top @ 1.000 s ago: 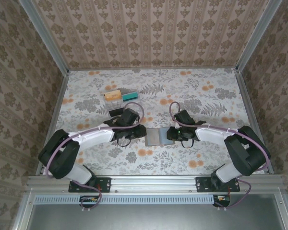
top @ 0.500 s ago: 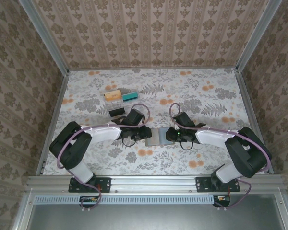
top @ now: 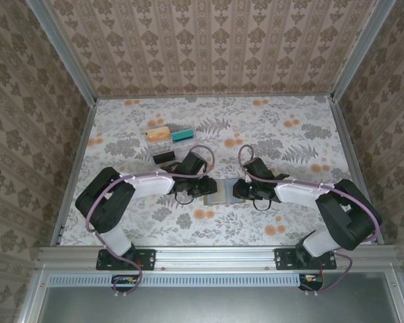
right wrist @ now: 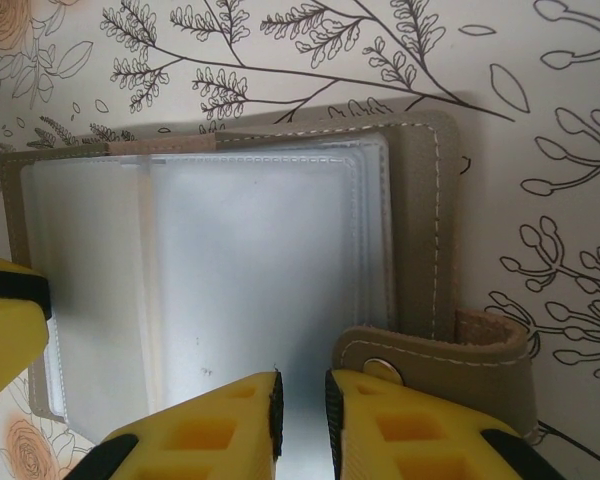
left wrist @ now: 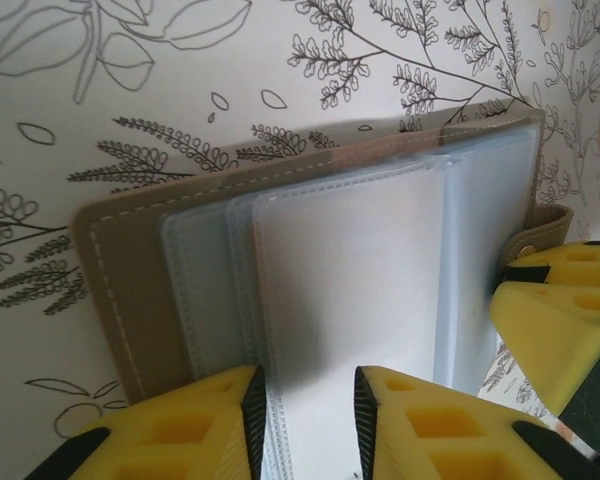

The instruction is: Take the credit cards out of the card holder

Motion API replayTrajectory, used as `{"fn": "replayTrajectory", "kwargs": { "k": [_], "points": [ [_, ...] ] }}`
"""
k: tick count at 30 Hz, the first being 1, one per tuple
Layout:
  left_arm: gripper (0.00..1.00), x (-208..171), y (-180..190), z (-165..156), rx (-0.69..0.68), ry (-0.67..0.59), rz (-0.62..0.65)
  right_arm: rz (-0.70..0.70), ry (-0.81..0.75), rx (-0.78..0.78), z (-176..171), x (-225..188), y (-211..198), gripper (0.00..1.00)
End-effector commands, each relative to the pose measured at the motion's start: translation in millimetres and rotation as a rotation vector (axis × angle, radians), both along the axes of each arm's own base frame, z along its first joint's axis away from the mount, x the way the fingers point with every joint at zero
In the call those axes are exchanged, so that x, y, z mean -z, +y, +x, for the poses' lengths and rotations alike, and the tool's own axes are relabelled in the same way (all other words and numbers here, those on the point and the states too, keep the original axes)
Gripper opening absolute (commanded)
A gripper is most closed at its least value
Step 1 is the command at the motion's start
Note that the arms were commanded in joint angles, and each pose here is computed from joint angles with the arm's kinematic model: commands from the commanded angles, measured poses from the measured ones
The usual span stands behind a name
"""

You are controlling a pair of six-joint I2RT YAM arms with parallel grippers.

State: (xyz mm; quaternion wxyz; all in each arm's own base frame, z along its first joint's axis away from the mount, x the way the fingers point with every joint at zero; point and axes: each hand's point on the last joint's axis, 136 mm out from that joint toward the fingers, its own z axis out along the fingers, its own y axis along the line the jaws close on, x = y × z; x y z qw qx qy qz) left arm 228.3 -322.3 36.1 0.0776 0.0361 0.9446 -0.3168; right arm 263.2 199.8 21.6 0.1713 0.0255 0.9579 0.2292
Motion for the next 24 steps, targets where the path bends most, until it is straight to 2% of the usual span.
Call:
{"fn": "replayTrajectory", "kwargs": {
  "k": [1, 10, 19, 24],
  "points": [
    [0.37, -9, -16, 0, 0.044, -0.013, -0.046, -0.072, 0.095, 0.008, -25, 23, -16, 0.23],
    [0.49, -30, -36, -2, 0.114, -0.059, -0.143, -0.072, 0.098, 0.008, -26, 24, -15, 0.23],
    [0.53, -44, -50, -3, 0.161, -0.082, -0.208, -0.078, 0.093, 0.013, -25, 22, -17, 0.24],
    [0.53, -47, -61, -4, 0.194, -0.073, -0.228, -0.098, 0.046, 0.055, -19, 7, -27, 0.3]
  ]
}}
